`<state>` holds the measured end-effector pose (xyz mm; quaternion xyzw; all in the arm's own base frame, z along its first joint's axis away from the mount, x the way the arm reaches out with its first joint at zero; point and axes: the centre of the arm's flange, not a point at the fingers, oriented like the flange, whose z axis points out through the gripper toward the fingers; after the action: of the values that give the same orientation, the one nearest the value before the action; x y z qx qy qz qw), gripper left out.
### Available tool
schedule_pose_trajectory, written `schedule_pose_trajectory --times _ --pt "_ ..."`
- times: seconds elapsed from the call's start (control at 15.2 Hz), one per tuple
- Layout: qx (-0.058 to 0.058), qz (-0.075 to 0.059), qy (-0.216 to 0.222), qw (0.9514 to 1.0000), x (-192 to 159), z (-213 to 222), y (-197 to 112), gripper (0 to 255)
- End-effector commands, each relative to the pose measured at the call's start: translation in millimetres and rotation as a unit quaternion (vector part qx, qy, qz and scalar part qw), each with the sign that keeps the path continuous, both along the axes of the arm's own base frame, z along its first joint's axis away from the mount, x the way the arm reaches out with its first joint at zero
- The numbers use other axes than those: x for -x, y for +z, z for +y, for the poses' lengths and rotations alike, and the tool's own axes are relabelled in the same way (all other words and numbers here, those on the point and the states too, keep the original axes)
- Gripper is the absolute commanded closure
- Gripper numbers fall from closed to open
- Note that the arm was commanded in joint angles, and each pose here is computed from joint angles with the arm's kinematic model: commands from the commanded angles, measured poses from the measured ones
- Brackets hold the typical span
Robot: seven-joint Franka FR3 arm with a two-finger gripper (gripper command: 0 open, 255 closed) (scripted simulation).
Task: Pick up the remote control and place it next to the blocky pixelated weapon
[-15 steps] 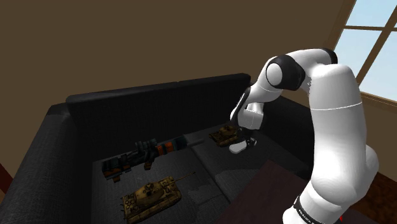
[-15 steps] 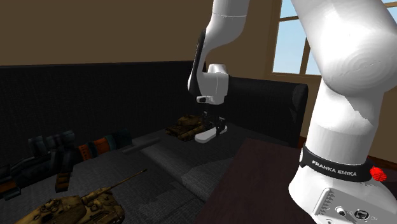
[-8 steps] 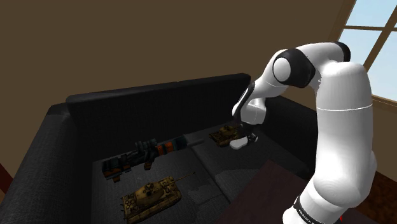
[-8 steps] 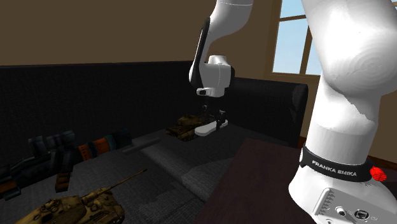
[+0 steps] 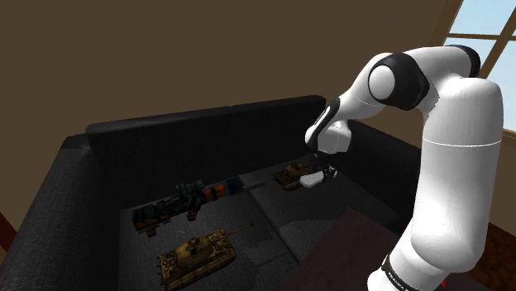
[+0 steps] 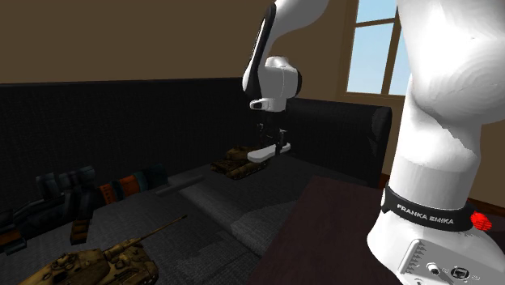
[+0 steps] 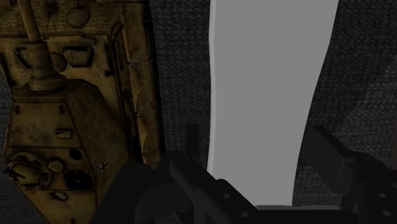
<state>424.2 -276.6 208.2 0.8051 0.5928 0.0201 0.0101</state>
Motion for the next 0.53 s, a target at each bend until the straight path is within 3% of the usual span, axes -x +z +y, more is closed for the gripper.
schedule_pose_trajectory --times 0.0,0.46 --pt "0.000 0.000 0.000 1.0000 1 0 11 255" --pt "0.000 0.000 0.000 1.0000 1 0 48 255"
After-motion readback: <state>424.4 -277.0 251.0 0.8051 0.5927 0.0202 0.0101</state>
